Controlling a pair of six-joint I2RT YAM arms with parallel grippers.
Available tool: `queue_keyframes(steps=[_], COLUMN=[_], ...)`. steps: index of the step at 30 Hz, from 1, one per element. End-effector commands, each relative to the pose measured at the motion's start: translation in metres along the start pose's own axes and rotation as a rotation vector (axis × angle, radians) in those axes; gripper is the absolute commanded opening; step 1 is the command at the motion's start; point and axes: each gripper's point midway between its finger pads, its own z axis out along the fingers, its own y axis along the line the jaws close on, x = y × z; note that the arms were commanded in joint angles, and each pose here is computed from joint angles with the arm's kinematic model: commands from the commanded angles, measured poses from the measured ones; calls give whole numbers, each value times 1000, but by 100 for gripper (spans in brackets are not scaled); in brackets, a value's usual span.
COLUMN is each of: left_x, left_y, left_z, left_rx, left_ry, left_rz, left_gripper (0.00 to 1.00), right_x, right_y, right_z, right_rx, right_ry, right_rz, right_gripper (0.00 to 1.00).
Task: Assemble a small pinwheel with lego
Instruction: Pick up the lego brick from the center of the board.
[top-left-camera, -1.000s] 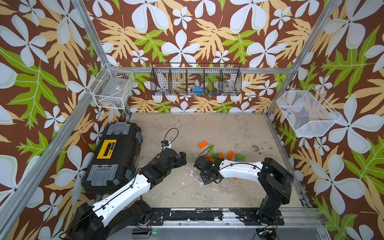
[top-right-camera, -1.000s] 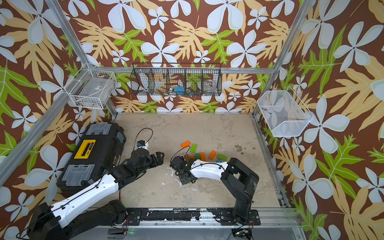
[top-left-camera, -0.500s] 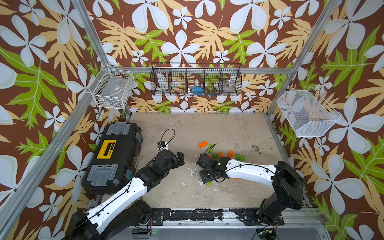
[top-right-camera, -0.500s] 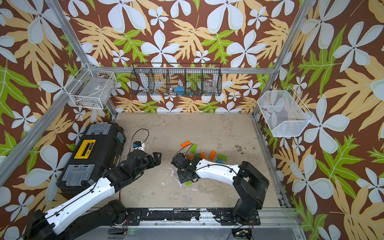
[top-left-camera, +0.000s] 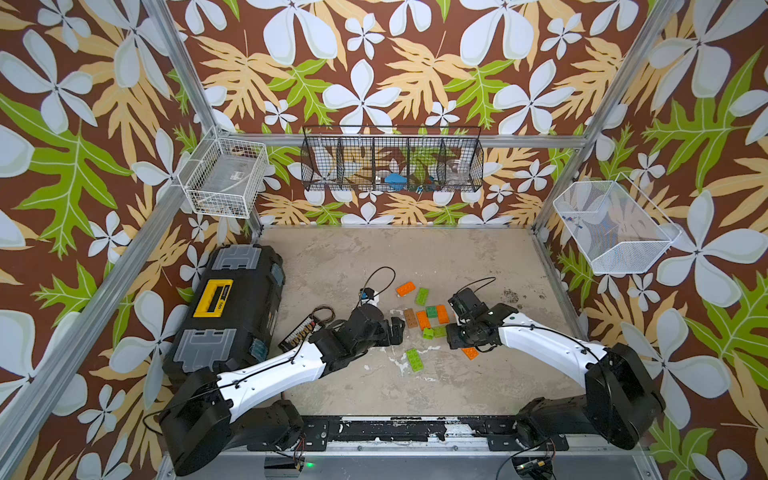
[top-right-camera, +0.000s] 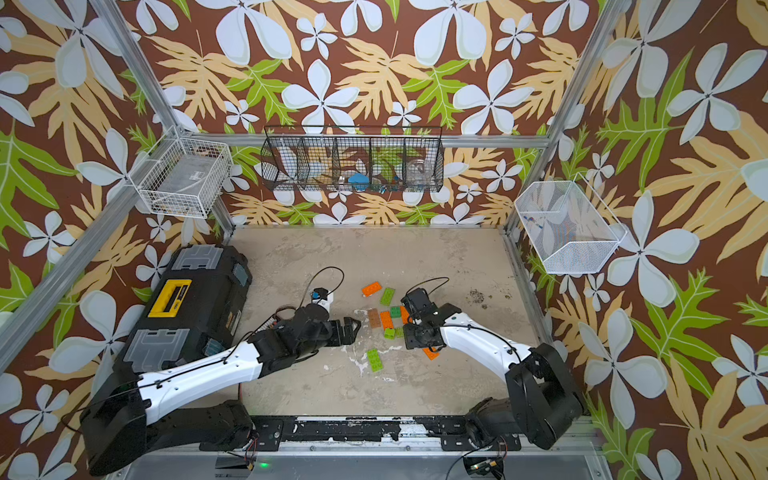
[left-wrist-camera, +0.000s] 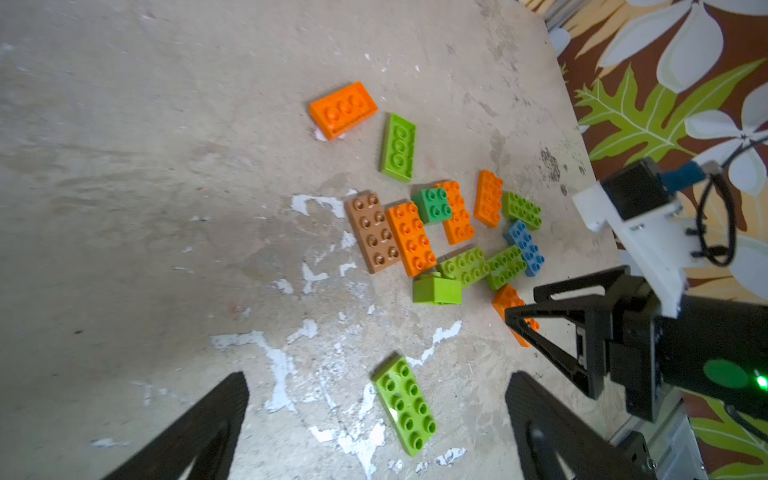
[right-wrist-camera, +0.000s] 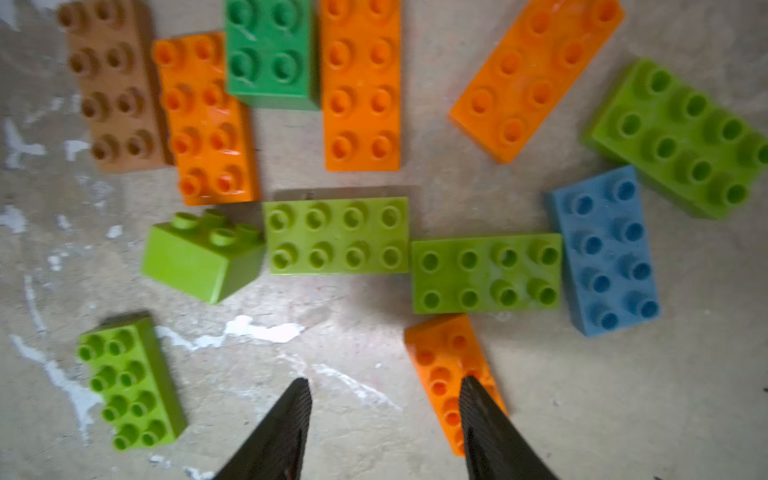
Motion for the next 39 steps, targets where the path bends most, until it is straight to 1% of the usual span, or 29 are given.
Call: queue_keyframes(steps=[1, 5, 9, 15, 19, 24, 31, 35, 37, 39], left_x=[6, 12, 11, 12, 13, 14, 12, 4, -6, -18], left_y=[-25, -33, -32, -30, -31, -31, -27, -24, -14, -1], left_z=[6, 9, 8, 10, 12, 12, 9, 5, 1, -6], left_rx=[94, 140, 136, 119, 119, 120, 103, 77, 38, 23], left_ry=[19, 38, 36, 47, 53, 58, 45, 14, -20, -54], left_rz=[19, 4, 16, 38, 38, 34, 33, 33, 16, -25], left_gripper=[100, 100, 100, 100, 100, 100, 100, 100, 100, 100], right_x=[8, 10, 8, 15, 18, 20, 24, 15, 7, -2], right_y=[-5, -14, -24, -26, -28, -28, -23, -20, -13, 1], right_z=[5, 15, 21, 31, 33, 32, 31, 15, 0, -15], right_rx=[-14, 15, 39, 44, 53, 62, 94, 109, 114, 101], right_ry=[53, 90, 94, 134, 154, 160, 163, 103, 57, 5], right_rz=[-31, -9, 21, 21, 18, 15, -16, -20, -30, -52], right_gripper=[60, 62, 62, 62, 57, 43, 29, 27, 26, 26])
